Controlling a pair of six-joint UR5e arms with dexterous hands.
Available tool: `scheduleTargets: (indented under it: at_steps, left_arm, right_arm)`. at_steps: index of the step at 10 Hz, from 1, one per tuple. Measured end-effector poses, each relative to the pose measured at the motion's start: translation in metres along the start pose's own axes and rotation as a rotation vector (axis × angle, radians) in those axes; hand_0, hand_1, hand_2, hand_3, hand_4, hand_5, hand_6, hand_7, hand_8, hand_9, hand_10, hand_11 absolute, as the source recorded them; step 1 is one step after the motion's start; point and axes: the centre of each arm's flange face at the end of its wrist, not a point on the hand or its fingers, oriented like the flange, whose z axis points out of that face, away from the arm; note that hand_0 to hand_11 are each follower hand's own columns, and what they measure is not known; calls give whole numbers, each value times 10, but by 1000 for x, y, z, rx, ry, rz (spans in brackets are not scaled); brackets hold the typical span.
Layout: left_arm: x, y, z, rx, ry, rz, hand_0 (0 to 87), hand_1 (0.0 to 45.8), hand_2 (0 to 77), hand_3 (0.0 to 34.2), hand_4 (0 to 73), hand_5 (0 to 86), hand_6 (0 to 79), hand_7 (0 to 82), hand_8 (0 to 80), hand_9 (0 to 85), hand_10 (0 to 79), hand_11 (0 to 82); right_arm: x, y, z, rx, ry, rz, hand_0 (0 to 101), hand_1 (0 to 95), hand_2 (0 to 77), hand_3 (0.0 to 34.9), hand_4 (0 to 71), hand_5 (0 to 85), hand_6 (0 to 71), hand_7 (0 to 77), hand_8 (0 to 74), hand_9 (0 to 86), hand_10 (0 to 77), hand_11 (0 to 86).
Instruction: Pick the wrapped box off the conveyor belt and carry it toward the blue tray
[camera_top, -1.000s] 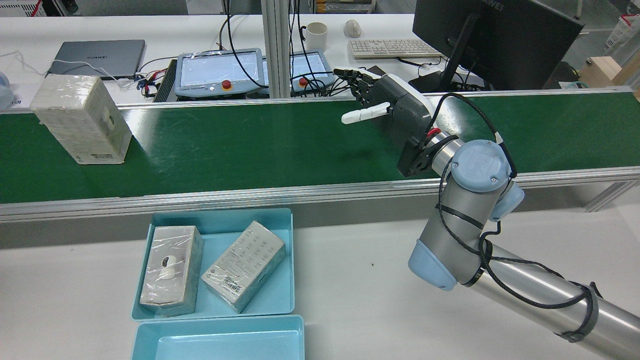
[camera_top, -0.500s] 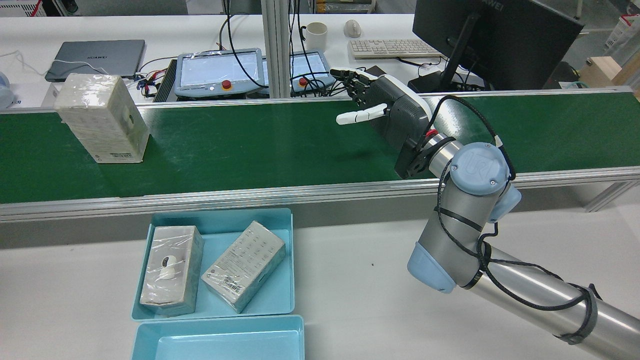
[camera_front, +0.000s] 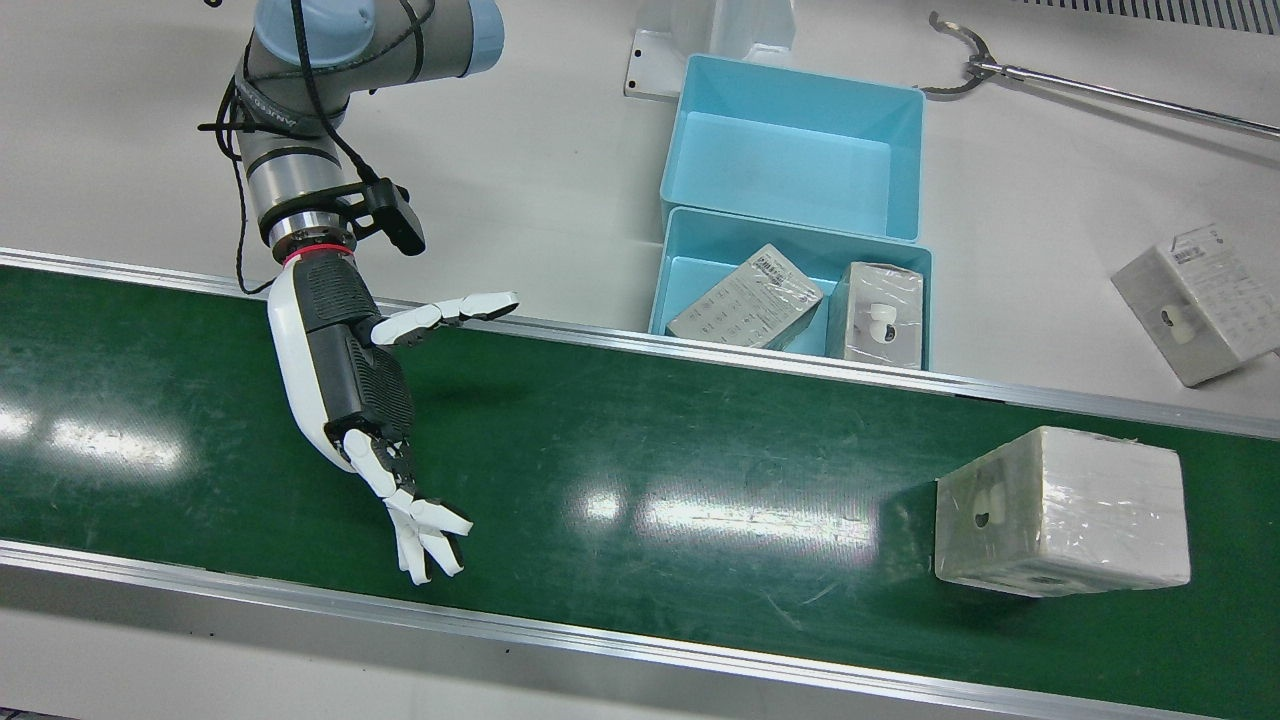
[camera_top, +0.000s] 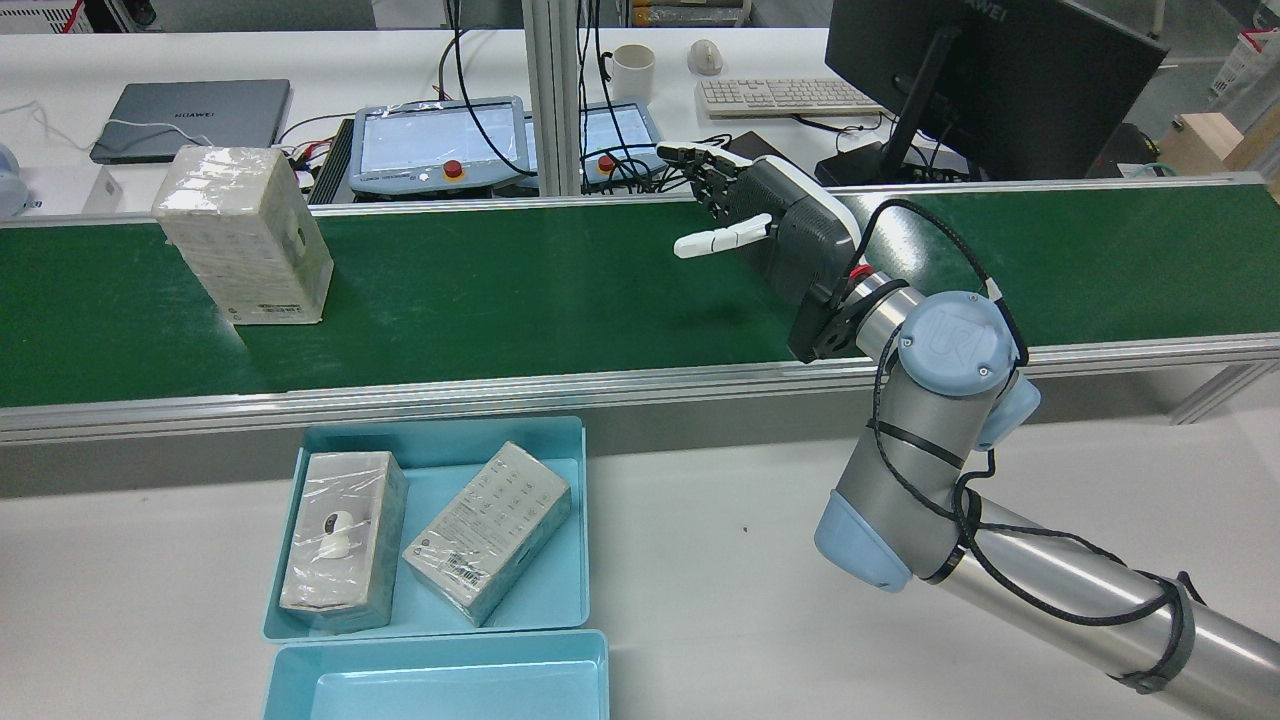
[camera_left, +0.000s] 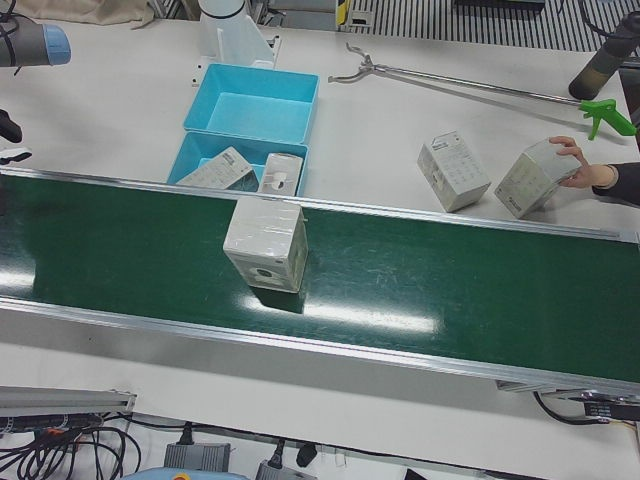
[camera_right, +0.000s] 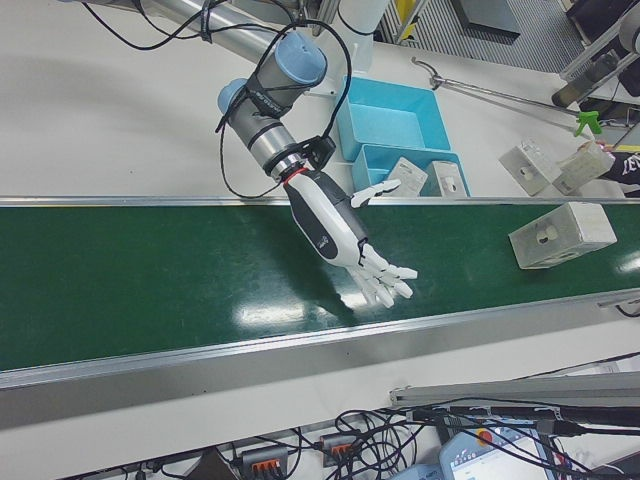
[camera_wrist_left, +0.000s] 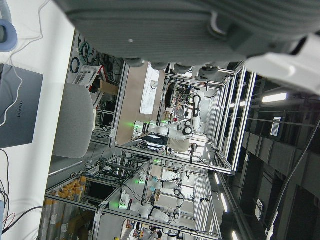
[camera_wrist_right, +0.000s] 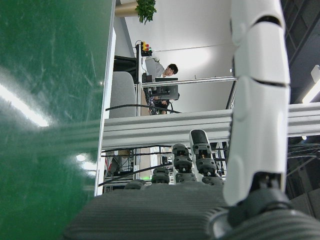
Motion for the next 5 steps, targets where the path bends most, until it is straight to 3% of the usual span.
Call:
scheduleTargets:
  at_steps: [4,5]
  left_arm:
    - [0,0,0,0,0,0,0,0,11,0,0,11,5,5,5,5,0,5]
    - [0,0,0,0,0,0,0,0,11,0,0,11,5,5,5,5,0,5]
  right_arm:
    - [-1,-1,-1,2,0,1,483,153,98,0,104,191,38,33,16,49,0,5]
    - [-1,-2,-1,2,-1,2,483,153,98,0,65,191,38,33,16,49,0,5]
